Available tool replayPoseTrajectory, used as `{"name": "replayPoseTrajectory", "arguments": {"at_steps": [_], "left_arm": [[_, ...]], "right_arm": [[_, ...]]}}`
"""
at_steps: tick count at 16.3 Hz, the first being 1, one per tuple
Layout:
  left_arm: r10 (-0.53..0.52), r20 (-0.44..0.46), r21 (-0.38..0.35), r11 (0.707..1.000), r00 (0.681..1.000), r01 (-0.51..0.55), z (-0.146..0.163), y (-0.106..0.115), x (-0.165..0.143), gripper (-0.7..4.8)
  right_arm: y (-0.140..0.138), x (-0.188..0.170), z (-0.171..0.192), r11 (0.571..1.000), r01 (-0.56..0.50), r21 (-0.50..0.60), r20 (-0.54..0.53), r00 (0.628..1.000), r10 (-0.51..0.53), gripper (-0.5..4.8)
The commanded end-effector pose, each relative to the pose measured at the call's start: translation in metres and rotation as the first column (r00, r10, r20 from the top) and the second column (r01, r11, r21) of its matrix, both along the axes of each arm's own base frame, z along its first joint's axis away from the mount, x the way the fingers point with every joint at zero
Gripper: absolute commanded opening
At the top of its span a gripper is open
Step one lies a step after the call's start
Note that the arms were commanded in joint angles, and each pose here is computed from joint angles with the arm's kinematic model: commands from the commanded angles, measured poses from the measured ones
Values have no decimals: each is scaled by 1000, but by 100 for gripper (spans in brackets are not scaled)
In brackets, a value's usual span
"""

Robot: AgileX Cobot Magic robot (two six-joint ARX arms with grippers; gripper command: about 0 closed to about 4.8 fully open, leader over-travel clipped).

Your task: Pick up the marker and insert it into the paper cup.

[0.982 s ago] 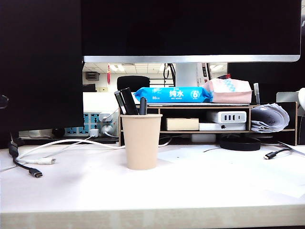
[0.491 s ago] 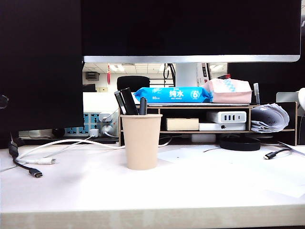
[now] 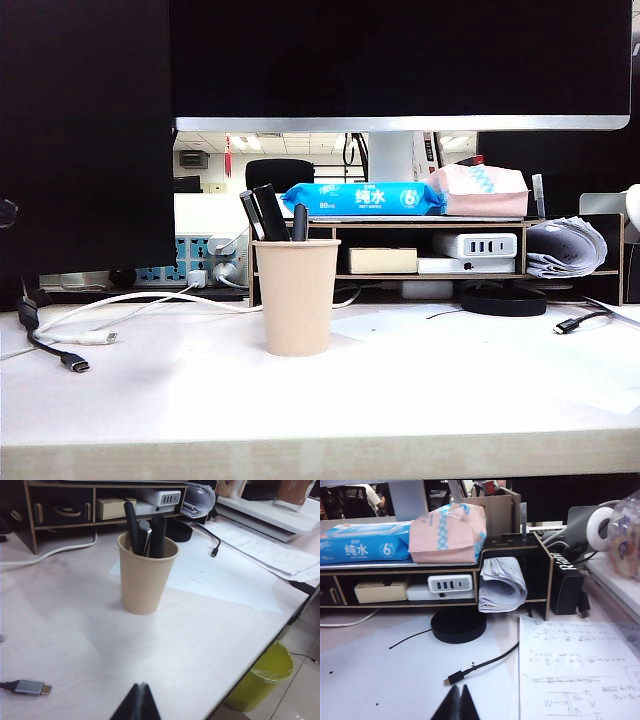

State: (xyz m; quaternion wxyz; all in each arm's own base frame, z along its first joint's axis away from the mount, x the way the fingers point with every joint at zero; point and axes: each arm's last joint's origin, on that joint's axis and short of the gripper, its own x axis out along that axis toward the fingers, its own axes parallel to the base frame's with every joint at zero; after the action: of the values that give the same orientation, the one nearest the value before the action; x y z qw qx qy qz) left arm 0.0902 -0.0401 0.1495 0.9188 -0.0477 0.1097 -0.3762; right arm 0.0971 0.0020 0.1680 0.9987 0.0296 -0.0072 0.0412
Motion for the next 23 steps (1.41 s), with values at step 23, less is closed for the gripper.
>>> {"name": "replayPoseTrajectory", "arguments": {"at_steps": [23], "left_arm": [[623,152,-1,776,767,-630,11,37,7,-6]], "right_arm": [[0,0,0,1000,2,3,8,1000,-2,-5]]}}
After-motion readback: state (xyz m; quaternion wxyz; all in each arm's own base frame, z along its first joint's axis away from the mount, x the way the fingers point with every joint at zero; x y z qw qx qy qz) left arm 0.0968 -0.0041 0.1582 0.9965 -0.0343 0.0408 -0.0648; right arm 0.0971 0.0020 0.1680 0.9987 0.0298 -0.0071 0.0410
